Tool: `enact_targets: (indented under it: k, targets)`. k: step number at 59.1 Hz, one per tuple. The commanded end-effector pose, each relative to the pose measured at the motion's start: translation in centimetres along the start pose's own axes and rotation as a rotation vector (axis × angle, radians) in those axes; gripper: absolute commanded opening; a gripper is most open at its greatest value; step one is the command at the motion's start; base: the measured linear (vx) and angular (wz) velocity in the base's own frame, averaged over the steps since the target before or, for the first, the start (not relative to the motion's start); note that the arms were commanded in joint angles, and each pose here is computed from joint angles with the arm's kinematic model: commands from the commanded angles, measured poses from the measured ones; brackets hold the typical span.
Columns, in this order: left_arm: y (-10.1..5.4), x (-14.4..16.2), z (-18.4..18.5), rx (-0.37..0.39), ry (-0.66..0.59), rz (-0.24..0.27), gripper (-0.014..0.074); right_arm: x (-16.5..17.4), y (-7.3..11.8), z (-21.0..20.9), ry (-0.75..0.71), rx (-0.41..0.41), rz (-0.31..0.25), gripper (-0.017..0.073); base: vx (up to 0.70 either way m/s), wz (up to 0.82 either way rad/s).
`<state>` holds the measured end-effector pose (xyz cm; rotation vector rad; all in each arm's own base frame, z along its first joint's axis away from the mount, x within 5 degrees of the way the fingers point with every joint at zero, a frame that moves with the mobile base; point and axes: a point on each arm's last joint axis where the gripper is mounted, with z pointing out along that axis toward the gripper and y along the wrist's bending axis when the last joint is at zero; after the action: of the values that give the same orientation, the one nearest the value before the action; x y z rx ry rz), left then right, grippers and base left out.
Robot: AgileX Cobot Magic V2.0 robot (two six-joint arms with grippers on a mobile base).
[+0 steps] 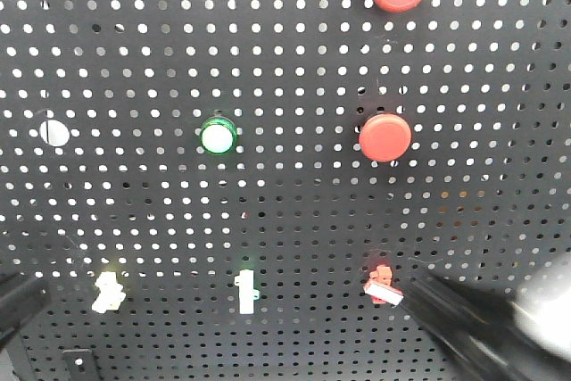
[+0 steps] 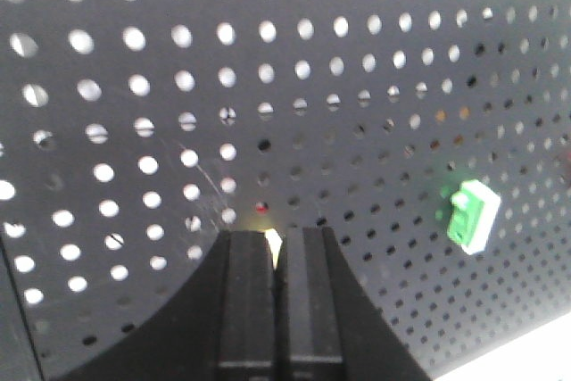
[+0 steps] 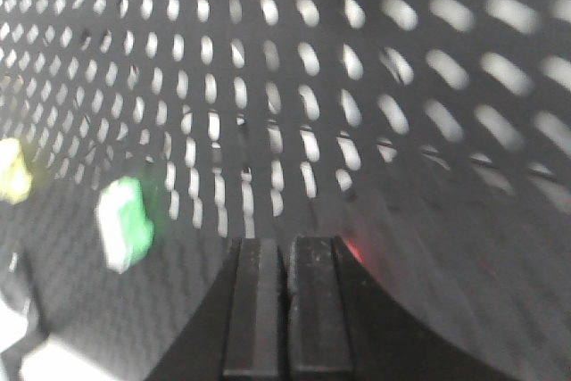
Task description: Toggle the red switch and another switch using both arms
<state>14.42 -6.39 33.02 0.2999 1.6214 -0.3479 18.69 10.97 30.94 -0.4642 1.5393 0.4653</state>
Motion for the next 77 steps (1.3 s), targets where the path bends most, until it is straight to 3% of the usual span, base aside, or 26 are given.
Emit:
enact_targets:
  k: [1, 16, 24, 35, 47, 61, 77]
  targets:
    - [0.2, -1.9, -0.2, -0.031, -0.124, -0.010, 0.0002, -2.3, 0.1, 1.4, -0.124, -0.026, 0.009, -0.0006, 0.00, 0.00]
    - [0.2, -1.9, -0.2, -0.033, -0.127, -0.009, 0.0002, -1.4, 0.0, 3.5, -0.088, -0.037, 0.066, -0.0006, 0.00, 0.00]
    - [0.3, -2.0, -0.2, -0.037, -0.138, -0.009, 0.0002, -0.2, -0.3, 3.8, 0.035, -0.009, 0.147, -0.0006, 0.00, 0.00]
    - [0.5, -2.5, -0.3, -0.058, -0.188, -0.010, 0.0002, 1.3, -0.2, 3.5, 0.203, 0.018, 0.215, -0.0006, 0.00, 0.00]
    - [0.6, -2.7, -0.3, -0.070, -0.218, -0.010, 0.0002, 2.2, 1.9, 3.3, 0.318, -0.040, 0.161, -0.0006, 0.00, 0.00]
    - [0.5, -2.6, -0.3, -0.066, -0.207, -0.010, 0.0002, 1.2, 2.6, 2.8, 0.248, -0.105, 0.138, -0.0006, 0.00, 0.00]
    - [0.5, -2.5, -0.3, -0.061, -0.197, -0.010, 0.0002, -1.8, 3.6, 1.4, 0.024, -0.231, -0.029, -0.0006, 0.00, 0.00]
